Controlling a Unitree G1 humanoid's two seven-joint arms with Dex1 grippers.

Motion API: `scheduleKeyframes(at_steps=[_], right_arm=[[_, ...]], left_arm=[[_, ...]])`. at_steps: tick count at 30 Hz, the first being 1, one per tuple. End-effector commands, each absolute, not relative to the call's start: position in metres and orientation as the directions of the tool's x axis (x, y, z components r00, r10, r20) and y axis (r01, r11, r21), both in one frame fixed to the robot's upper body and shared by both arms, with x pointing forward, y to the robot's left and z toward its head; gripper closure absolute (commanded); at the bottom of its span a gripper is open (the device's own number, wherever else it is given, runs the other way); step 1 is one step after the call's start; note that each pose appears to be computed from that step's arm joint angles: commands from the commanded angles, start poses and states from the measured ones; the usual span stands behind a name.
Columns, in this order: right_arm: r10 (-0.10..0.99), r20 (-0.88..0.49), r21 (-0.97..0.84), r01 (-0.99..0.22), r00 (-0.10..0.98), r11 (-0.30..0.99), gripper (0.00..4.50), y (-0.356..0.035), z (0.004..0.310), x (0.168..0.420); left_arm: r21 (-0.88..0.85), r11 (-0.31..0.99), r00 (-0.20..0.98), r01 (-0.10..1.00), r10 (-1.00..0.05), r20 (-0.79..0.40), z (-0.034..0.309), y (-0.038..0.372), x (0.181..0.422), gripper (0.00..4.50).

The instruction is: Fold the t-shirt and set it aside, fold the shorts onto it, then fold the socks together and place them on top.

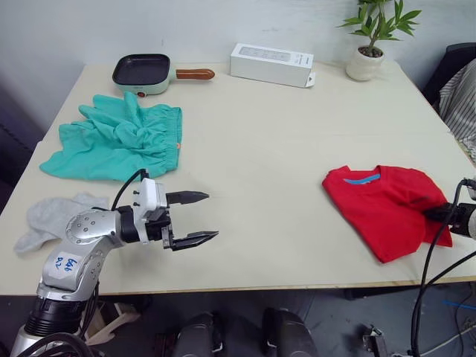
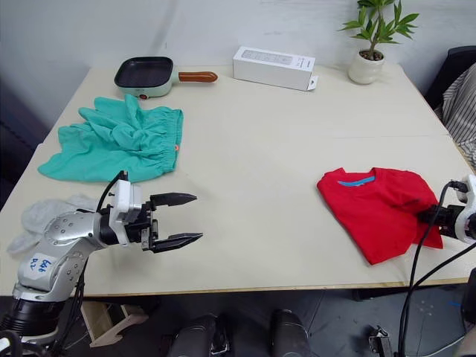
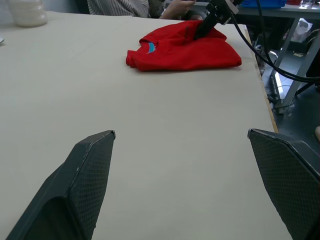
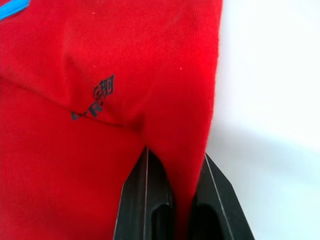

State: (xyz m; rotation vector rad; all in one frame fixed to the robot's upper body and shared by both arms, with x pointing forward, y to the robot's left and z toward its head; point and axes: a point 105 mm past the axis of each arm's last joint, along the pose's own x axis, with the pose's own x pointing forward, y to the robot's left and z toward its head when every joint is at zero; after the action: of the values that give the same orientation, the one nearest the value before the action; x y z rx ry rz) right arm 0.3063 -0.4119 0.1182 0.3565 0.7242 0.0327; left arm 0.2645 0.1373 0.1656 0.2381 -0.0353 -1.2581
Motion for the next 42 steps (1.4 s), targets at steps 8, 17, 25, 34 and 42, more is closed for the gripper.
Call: scheduleKeyframes(at_steps=[8, 17, 25, 34, 42], right_arm=[[0.227, -0.339, -0.195, -0.305, 0.913, 0.932, 0.54, -0.428, 0.207, 0.295], [0.713, -0.082, -0.478, -0.655, 0.696, 0.584, 0.02, -0.284, 0.217, 0.29], [0.885, 0.002, -0.527, -0.752, 0.466, 0.397, 0.02, -0.211, 0.169, 0.259], [0.857, 0.081, -0.429, -0.758, 0.509, 0.491, 0.02, -0.206, 0.144, 0.255], [0.859, 0.15, -0.411, -0.76, 0.489, 0.504, 0.02, -0.18, 0.154, 0.257]], left_arm=[[0.236, 0.449, 0.489, 0.862, -0.86, -0.148, 0.155, 0.19, 0.265, 0.0], [0.284, 0.618, 0.668, 0.733, -0.733, -0.13, 0.151, 0.241, 0.263, 0.0], [0.262, 0.85, 0.889, 0.457, -0.426, -0.168, 0.12, 0.316, 0.213, 0.0], [0.115, 0.99, 0.976, 0.075, -0.049, -0.212, 0.099, 0.373, 0.137, 0.0], [0.16, 0.946, 0.954, 0.282, -0.259, -0.152, 0.149, 0.335, 0.206, 0.0]])
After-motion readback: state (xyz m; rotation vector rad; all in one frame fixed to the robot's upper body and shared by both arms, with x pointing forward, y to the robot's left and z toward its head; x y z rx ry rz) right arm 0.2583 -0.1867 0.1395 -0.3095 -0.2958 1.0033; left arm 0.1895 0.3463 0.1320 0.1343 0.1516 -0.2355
